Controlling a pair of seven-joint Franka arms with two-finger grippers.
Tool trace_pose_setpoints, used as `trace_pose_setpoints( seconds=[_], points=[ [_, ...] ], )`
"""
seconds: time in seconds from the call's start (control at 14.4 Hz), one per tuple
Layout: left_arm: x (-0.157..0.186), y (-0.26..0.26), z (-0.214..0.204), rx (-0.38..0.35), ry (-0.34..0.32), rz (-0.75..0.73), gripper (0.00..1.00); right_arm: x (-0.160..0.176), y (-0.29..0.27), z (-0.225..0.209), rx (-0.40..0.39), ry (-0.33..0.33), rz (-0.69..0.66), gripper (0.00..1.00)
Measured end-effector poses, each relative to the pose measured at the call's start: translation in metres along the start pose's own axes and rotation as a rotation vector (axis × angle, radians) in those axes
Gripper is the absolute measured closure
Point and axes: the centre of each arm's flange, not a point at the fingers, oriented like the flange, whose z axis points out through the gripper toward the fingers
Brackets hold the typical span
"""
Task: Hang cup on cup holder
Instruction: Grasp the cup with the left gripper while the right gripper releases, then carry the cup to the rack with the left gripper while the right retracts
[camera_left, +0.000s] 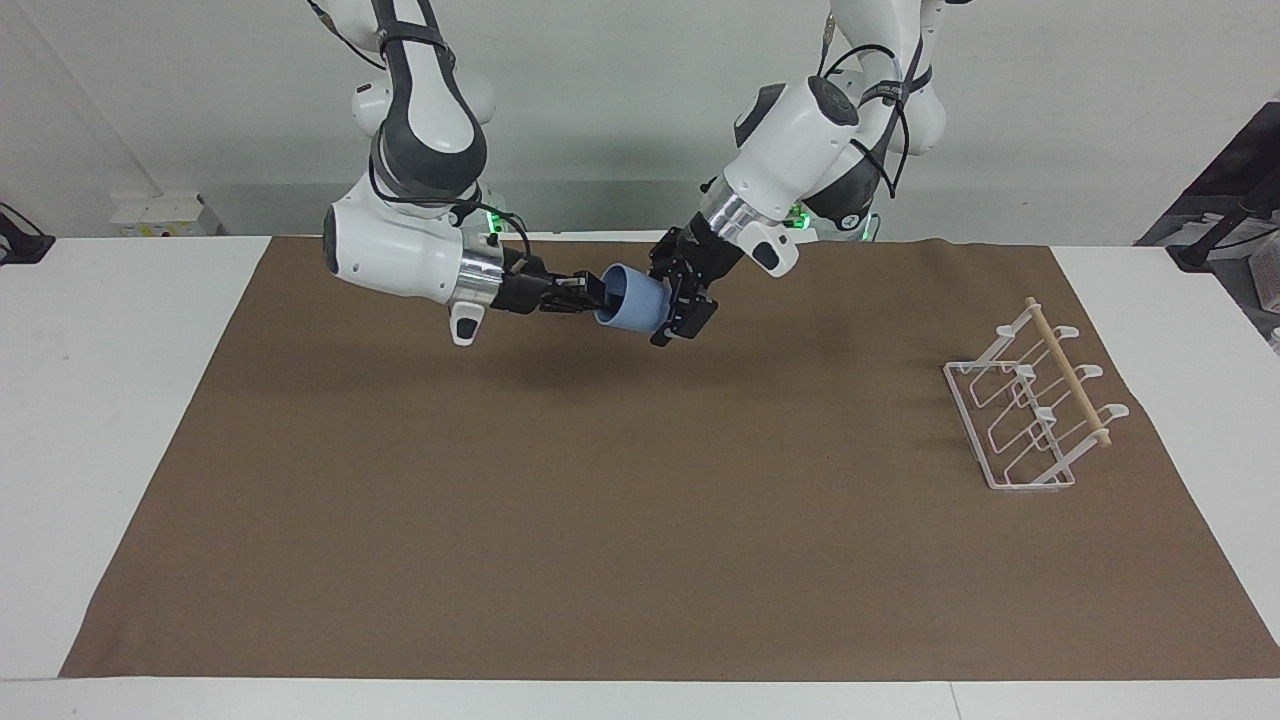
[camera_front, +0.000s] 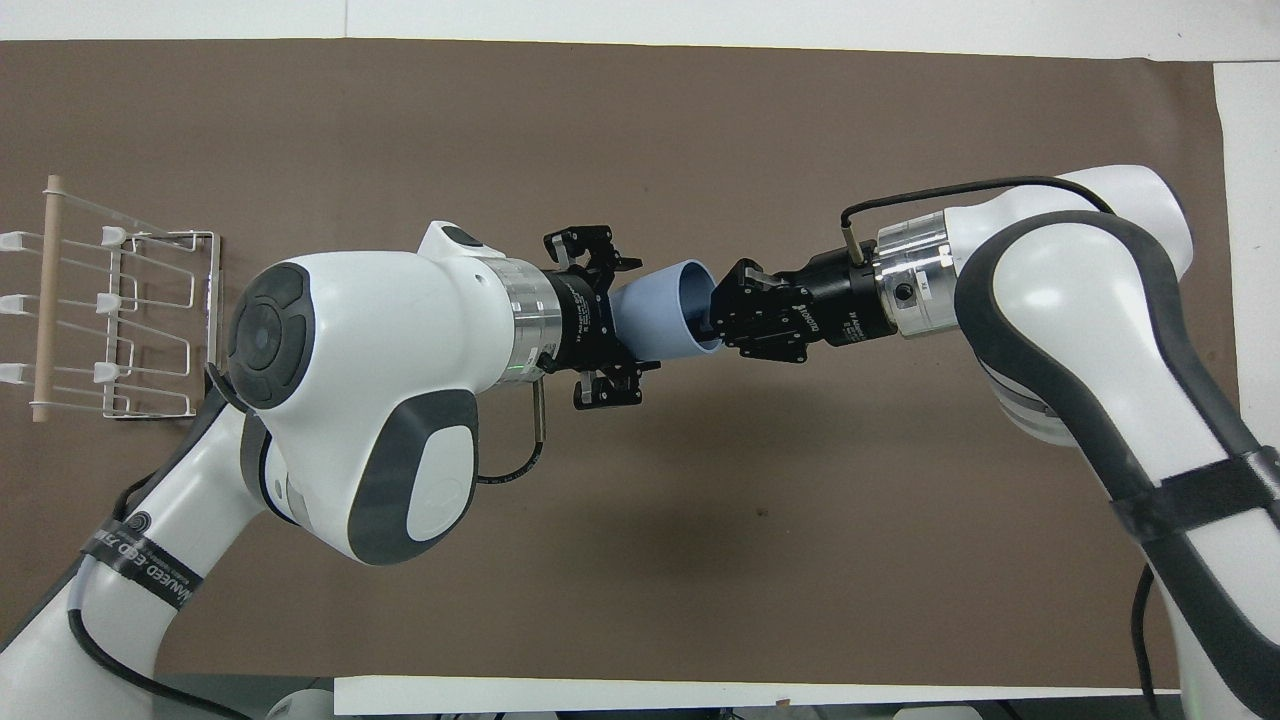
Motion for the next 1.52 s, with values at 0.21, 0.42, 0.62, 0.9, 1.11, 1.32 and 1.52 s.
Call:
trace_pose_setpoints(
  seconds=[0.21, 0.42, 0.62, 0.9, 1.11, 1.32, 1.52],
  points=[
    [-0.002, 0.0, 0.0, 0.002, -0.012, -0.013, 0.04, 0.001, 0.0, -0.002, 0.002, 0.004, 0.001, 0.96],
    [-0.004, -0.002, 0.0, 0.009, -0.023, -0.024, 0.18, 0.002, 0.001, -0.004, 0.004, 0.015, 0.003, 0.96],
    [-0.005, -0.002, 0.001, 0.01, -0.023, -0.022, 0.24, 0.002, 0.001, -0.005, 0.005, 0.014, 0.009, 0.96],
    [-0.008, -0.002, -0.002, 0.01, -0.027, -0.032, 0.24, 0.001, 0.0, -0.007, 0.007, 0.016, 0.006, 0.86],
    [-0.009, -0.004, -0.003, 0.039, 0.012, -0.054, 0.24, 0.003, -0.002, -0.014, 0.014, 0.028, 0.004, 0.55],
    [0.002, -0.007, 0.0, 0.095, 0.141, -0.02, 0.24, 0.006, -0.002, -0.053, -0.037, 0.099, -0.032, 0.22],
    [0.03, 0.003, -0.004, 0.119, 0.321, 0.02, 0.24, -0.003, 0.002, -0.109, -0.25, 0.22, -0.121, 0.0]
  ],
)
